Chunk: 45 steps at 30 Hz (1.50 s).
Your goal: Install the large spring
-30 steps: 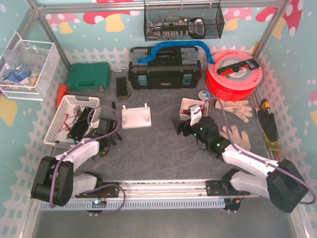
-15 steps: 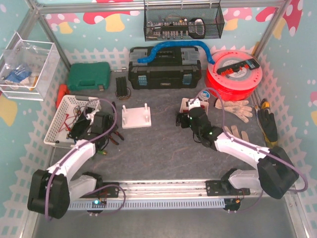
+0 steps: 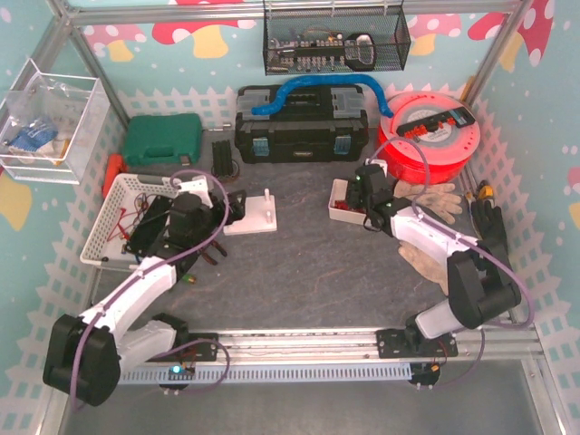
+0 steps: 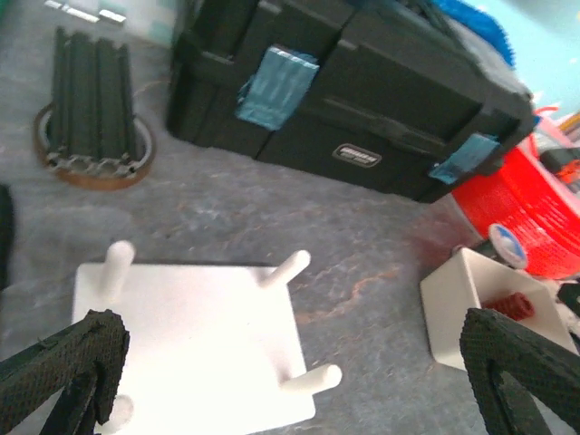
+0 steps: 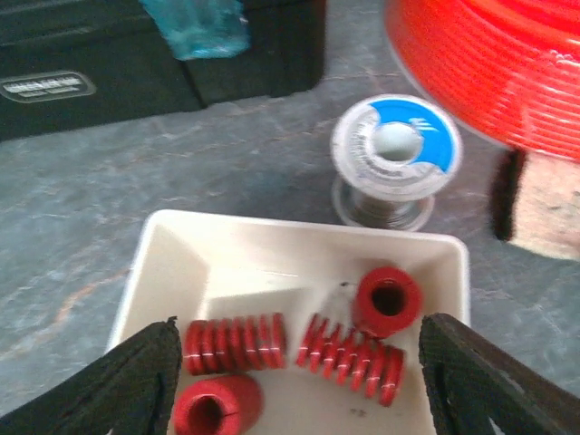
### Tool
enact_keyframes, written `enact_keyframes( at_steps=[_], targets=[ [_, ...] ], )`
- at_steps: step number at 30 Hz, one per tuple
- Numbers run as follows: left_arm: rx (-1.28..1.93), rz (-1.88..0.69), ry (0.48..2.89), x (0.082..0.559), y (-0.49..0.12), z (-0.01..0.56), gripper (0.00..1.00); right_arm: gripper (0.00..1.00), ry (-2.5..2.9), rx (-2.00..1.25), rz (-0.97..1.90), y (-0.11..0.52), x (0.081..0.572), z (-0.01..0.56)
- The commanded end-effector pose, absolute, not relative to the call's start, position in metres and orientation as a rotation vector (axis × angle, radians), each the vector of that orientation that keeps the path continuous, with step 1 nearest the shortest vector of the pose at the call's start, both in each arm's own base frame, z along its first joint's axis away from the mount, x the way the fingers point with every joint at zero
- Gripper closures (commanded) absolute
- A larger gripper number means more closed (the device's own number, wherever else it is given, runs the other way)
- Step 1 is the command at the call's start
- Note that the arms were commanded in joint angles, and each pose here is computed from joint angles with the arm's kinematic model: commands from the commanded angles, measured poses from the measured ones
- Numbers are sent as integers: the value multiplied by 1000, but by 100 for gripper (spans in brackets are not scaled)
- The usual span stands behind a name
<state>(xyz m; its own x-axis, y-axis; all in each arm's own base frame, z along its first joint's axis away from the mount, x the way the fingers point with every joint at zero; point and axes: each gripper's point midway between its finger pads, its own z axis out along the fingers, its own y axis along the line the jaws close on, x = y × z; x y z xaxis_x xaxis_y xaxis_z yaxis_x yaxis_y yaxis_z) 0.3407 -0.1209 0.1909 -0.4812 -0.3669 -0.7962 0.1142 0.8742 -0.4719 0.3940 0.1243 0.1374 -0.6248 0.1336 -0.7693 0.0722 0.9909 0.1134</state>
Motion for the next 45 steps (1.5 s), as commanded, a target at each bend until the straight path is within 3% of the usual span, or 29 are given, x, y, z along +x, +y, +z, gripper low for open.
enact_keyframes(
  at_steps=[1, 5, 21, 28, 40, 45],
  targets=[
    [-37, -641, 1897, 340, -139, 204, 1, 32, 2313, 179, 17, 103, 396, 127],
    [-18, -596, 1854, 336, -133, 200, 1, 42, 2359, 187, -34, 98, 403, 116],
    [-6, -591, 1822, 325, -133, 208, 1, 41, 2413, 545, -179, 79, 412, 69],
    [-17, -563, 1808, 323, -129, 211, 1, 42, 2411, 549, -220, 78, 422, 54],
    [-20, -549, 1796, 321, -128, 214, 1, 59, 2354, 327, -245, 82, 435, 57],
    [-17, -545, 1799, 321, -128, 213, 1, 56, 2362, 286, -252, 83, 436, 49]
  ],
)
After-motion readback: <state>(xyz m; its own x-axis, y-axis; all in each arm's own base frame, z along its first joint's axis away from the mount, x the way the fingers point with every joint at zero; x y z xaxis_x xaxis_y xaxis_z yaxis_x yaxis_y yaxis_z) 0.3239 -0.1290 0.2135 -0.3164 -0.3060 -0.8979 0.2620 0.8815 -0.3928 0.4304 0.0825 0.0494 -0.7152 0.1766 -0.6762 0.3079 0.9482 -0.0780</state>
